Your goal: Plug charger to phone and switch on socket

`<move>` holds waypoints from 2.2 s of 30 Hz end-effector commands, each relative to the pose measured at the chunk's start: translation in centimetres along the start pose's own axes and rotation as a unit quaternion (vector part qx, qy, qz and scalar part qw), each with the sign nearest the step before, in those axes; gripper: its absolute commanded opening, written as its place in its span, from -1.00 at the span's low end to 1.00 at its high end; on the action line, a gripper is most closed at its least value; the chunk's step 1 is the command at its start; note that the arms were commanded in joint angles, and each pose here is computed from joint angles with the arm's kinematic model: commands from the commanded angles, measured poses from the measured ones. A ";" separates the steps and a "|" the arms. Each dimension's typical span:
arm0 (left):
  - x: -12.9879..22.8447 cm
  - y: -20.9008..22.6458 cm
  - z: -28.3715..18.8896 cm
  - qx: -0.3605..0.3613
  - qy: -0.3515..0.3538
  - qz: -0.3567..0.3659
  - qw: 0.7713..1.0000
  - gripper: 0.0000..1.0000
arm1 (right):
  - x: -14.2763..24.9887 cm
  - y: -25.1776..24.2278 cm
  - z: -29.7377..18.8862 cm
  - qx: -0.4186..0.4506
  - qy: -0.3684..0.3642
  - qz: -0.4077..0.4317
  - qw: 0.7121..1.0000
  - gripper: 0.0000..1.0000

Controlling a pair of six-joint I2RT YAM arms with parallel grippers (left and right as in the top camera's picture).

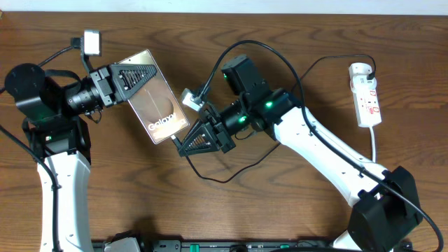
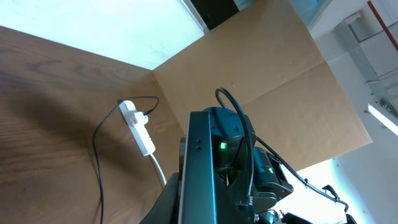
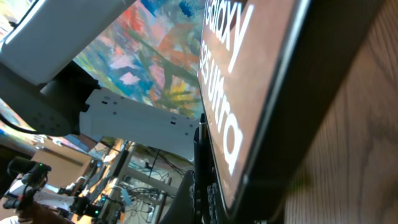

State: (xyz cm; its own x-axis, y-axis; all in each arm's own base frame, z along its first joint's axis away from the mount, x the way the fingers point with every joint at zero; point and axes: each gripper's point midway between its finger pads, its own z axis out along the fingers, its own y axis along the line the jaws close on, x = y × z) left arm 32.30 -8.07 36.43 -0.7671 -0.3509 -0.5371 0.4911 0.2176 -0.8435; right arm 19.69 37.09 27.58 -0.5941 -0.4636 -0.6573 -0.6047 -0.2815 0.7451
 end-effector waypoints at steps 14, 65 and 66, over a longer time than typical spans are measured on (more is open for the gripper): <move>-0.5 -0.2 0.0 -0.005 -0.013 -0.019 1.000 -0.85 | 0.4 1.7 -0.3 -0.070 -0.005 -0.051 0.996 -0.98; -0.6 -1.7 1.0 0.012 -0.008 0.009 1.000 -0.85 | 0.3 0.4 -0.8 -0.042 -0.010 -0.044 0.998 -0.98; -0.6 -1.7 1.0 0.012 -0.008 0.012 1.000 -0.85 | 0.3 0.4 -0.8 -0.042 -0.010 -0.044 0.998 -0.98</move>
State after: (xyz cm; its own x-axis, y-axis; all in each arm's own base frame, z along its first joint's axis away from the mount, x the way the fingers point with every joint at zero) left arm 32.32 -9.17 37.81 -0.7714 -0.3576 -0.5264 0.4918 0.1899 -0.8497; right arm 19.67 36.25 28.09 -0.5372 -0.4102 -0.7370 -0.6283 -0.3883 0.6741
